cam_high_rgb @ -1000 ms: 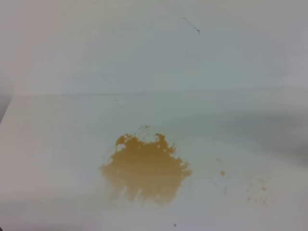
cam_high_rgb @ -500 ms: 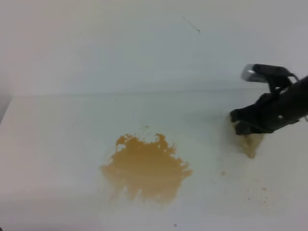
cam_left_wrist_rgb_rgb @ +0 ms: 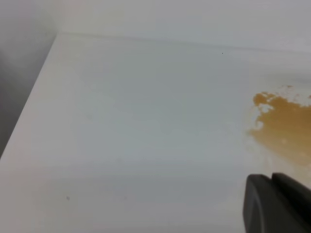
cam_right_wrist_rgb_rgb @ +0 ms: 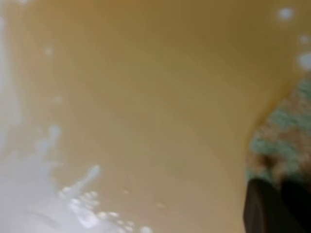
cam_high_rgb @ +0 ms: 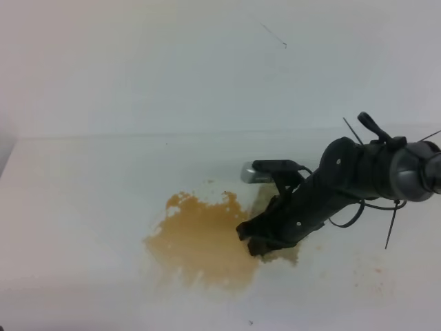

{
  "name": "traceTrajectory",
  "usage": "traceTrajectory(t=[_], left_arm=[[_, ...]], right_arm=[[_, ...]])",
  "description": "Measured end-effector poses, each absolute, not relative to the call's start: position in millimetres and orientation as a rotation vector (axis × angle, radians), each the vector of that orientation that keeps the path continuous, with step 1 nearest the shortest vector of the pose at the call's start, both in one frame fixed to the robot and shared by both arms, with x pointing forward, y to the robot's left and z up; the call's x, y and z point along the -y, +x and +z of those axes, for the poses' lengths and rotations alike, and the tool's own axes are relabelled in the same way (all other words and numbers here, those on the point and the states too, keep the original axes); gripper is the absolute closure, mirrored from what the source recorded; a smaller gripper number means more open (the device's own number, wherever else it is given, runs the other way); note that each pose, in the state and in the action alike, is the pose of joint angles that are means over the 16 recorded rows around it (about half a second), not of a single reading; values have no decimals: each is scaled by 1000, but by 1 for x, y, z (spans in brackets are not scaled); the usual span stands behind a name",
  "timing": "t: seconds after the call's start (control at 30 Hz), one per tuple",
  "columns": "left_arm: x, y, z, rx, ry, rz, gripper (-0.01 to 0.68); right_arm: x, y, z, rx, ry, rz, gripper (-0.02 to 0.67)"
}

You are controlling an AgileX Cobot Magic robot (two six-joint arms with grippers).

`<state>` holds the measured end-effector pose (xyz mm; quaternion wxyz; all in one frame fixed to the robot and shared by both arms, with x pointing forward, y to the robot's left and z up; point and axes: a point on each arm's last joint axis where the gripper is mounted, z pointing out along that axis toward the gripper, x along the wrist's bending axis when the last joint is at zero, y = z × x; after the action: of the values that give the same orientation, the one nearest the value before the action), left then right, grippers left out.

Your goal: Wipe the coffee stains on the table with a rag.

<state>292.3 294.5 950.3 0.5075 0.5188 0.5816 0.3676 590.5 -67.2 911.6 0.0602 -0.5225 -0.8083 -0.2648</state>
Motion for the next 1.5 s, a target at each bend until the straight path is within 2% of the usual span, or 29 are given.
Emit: traceTrajectory(t=[0.33,0.83,1.0,1.33,1.5], left_arm=[[-294,292,950,-1402,1250,886,672],[-294,292,950,-1402,1250,886,672],[-294,292,950,-1402,1250,886,672],[-294,292,950,-1402,1250,886,672],[-294,292,950,-1402,1250,886,672]], right_arm=[[29,578,899,2371,-1464,-821,648],[-18,578,905,2378,-1250,-802,648],[-28,582,919,2418,-1199,-814,648],[-42,602,970,2491,-1152,-934,648],[-47,610,981,2511,-1140,-976,641]])
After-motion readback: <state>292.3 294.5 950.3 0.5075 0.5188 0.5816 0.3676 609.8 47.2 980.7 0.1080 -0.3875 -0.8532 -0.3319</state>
